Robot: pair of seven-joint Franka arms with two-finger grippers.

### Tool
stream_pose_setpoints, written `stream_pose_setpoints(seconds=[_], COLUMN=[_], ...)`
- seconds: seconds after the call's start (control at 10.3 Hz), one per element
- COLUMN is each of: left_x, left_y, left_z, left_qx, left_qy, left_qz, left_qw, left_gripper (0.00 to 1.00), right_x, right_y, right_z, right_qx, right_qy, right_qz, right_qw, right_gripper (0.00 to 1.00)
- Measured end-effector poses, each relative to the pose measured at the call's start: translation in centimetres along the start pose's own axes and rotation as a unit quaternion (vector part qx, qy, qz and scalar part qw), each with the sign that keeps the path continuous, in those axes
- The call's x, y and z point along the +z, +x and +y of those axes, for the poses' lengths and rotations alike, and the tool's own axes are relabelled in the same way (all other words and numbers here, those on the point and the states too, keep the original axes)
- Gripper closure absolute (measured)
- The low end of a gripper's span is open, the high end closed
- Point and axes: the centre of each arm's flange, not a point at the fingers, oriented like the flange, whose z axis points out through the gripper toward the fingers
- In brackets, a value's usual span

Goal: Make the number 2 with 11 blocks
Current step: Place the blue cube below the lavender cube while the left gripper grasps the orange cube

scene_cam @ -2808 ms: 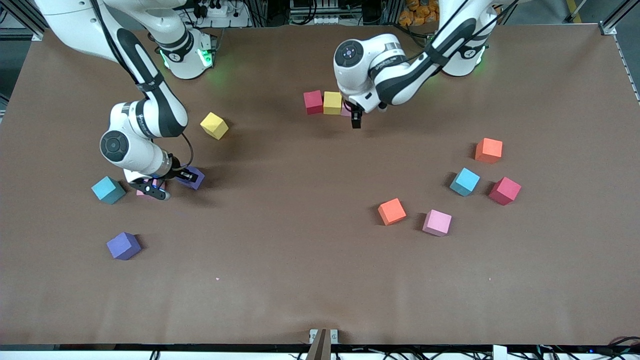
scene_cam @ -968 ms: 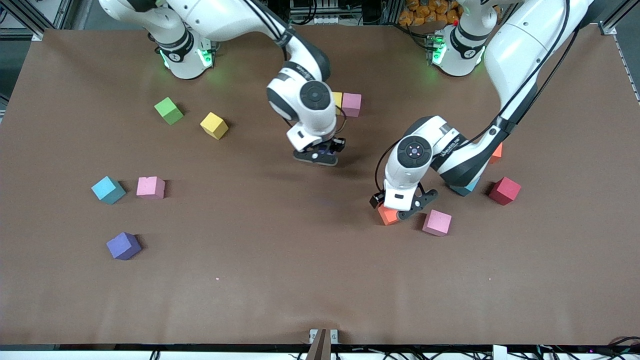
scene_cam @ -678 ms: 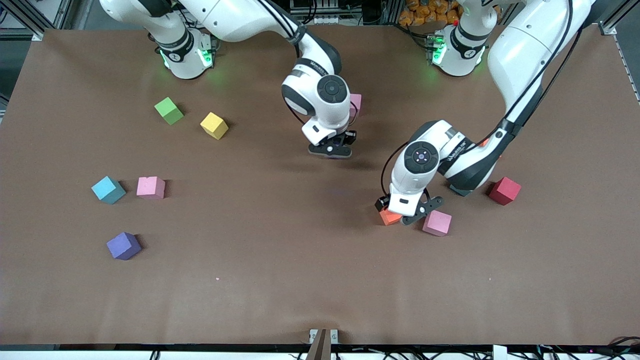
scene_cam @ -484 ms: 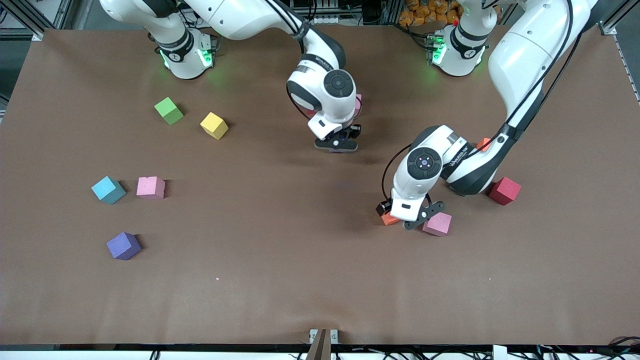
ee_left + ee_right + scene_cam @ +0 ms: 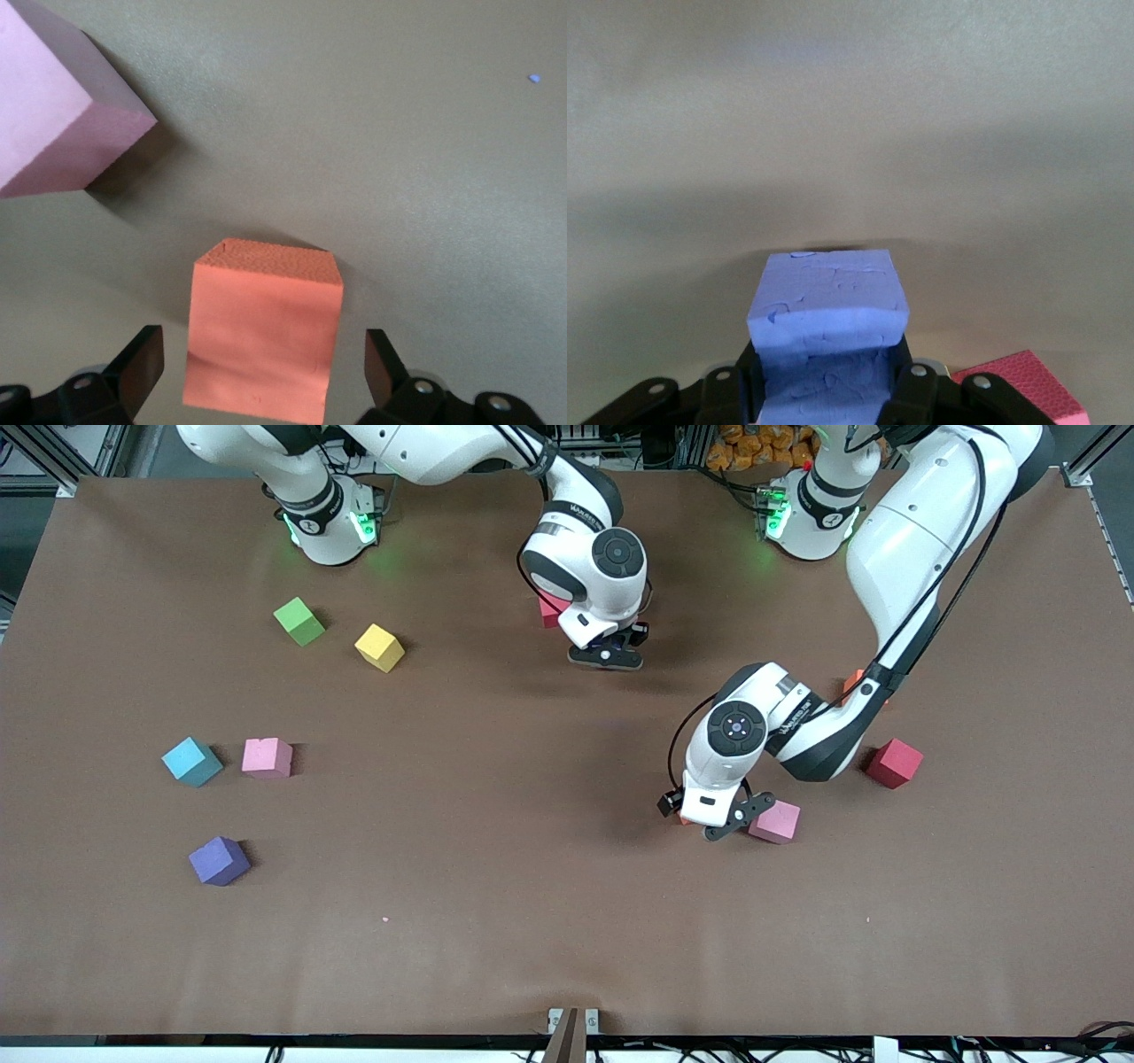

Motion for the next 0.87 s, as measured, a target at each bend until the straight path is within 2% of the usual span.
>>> stream_pose_setpoints(seconds=[0.29, 0.68, 0.87], left_x=[0.2, 0.7, 1.2], left_y=[0.1, 0.4, 1.3], left_z=[0.1, 0.2, -0.5], left_qx=[-0.001, -0.003, -0.01], left_qy=[-0.006, -0.016, -0.012], left_qz=[0.0, 0.0, 0.004], left_qw=[1.0, 1.0, 1.0], left_gripper=[0.0, 0.01, 0.26], right_x=[1.8, 2.0, 1.8], right_y=[-0.9, -2.0, -2.1], right_z=[-0.3, -1.4, -1.8], right_qx=[-0.009, -0.017, -0.02], right_qy=[-0.011, -0.006, -0.003], right_qz=[-0.005, -0.004, -0.001], right_qw=[1.0, 1.0, 1.0], right_gripper=[0.45, 0.45, 0.45])
